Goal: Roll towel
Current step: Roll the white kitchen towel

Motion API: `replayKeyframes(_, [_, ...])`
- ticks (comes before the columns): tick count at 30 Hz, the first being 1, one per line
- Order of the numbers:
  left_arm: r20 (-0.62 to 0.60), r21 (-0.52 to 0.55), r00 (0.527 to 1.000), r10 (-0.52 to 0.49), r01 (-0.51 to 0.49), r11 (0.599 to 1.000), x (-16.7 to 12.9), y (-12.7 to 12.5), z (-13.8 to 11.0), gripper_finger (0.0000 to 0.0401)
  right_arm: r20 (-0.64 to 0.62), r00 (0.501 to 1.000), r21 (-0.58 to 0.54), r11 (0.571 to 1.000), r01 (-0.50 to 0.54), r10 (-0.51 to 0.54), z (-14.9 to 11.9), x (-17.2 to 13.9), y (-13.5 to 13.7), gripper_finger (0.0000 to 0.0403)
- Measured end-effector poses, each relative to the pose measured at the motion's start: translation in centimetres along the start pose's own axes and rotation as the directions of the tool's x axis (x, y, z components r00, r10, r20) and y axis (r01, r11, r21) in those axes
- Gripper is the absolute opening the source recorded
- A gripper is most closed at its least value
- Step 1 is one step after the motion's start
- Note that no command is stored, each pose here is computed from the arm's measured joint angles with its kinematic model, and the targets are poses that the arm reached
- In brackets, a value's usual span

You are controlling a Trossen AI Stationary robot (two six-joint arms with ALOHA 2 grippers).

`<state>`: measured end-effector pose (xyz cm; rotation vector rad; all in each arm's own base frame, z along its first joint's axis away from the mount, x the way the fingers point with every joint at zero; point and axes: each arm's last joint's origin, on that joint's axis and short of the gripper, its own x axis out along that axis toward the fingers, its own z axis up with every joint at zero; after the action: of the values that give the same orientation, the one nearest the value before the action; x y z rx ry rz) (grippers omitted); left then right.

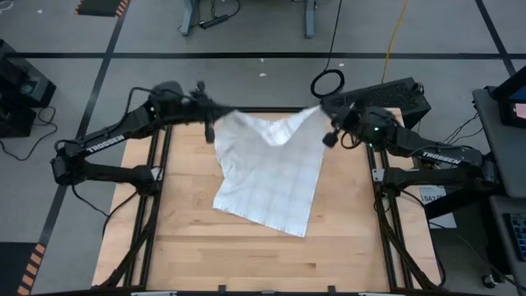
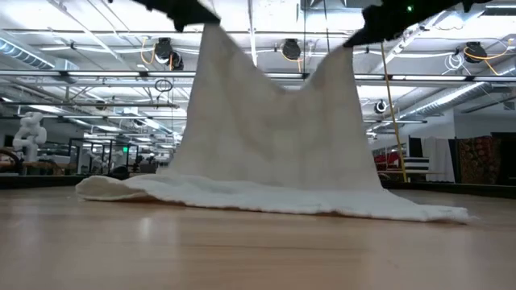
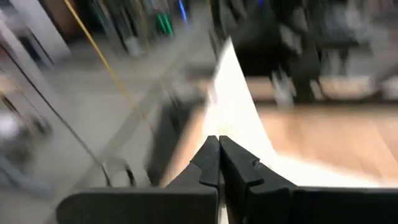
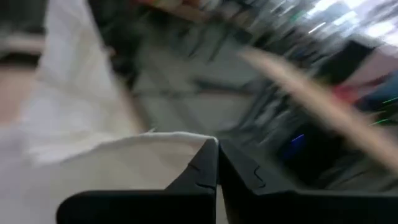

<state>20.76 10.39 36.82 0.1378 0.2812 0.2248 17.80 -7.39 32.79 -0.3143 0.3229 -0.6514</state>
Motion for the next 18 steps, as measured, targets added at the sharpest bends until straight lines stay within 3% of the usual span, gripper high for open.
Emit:
replayKeyframes(3, [-0.127,-0.034,0.99,-0.065,0.061,0.998,0.3,-1.3,-2.1,0.0001,-0.087,0.986,0.018,0.99,-0.141,0.142,-1.1,0.0,0.7,0.0])
replayKeyframes(7, [-0.152,-0.002,0.981,-0.119,0.12,0.993,0.5,-2.7,-3.2,0.0001,-0.101,0.946,-0.003,0.95,-0.311,0.309,-1.6,-0.2,1.3,0.0])
replayKeyframes(11, [-0.07,0.099,0.992,-0.103,0.11,0.989,0.7,-2.6,-2.6,0.0001,-0.059,0.944,-0.068,0.942,-0.328,0.324,-1.3,0.0,1.1,0.0])
replayKeyframes(18, [0.017,0.187,0.992,0.121,-0.123,0.975,0.4,0.4,-2.0,0.0006,0.056,0.956,-0.048,0.957,-0.285,0.288,-0.6,0.5,-0.3,0.0])
